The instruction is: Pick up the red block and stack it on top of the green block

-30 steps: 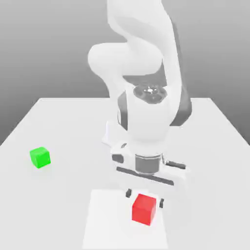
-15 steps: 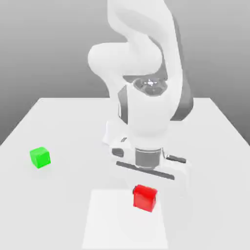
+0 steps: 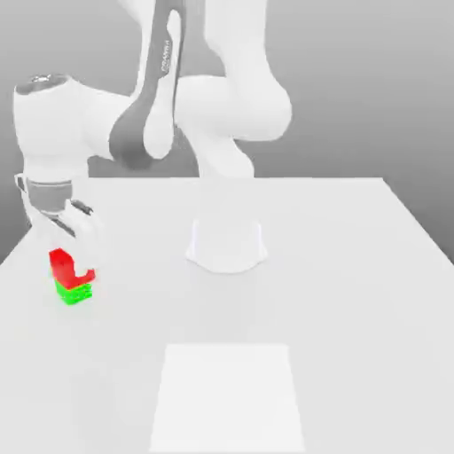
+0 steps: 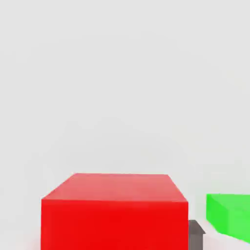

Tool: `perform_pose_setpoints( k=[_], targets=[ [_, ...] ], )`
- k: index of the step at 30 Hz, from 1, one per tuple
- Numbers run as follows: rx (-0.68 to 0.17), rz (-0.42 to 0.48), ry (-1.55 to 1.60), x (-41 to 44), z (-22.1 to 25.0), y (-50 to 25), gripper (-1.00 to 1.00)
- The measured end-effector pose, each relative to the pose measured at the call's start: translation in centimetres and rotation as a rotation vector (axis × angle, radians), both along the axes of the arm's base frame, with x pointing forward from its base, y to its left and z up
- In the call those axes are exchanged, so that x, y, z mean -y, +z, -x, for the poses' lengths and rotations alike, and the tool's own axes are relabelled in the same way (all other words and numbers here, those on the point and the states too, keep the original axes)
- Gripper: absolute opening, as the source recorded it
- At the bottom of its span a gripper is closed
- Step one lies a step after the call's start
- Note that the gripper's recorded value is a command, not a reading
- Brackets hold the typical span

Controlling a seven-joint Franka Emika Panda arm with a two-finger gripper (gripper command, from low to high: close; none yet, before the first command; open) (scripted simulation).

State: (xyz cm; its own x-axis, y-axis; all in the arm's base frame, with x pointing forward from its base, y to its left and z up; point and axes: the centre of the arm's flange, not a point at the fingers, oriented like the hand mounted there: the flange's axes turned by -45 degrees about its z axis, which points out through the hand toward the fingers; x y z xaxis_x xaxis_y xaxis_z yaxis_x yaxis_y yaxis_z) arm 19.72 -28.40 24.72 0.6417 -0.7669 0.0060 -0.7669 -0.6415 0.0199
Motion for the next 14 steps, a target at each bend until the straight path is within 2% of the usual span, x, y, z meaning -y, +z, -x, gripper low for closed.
perform_pose_setpoints(
  k=[3,11,12,14],
  targets=[
    [0.013,-0.016,-0.057,1.6,4.3,-0.5,-1.0],
    [0.018,-0.021,-0.065,1.9,4.9,-5.8,-1.0],
    [0.016,-0.019,-0.061,1.7,4.9,-6.4,1.0],
    [0.015,-0.02,-0.046,1.5,4.5,-6.4,1.0]
  ],
)
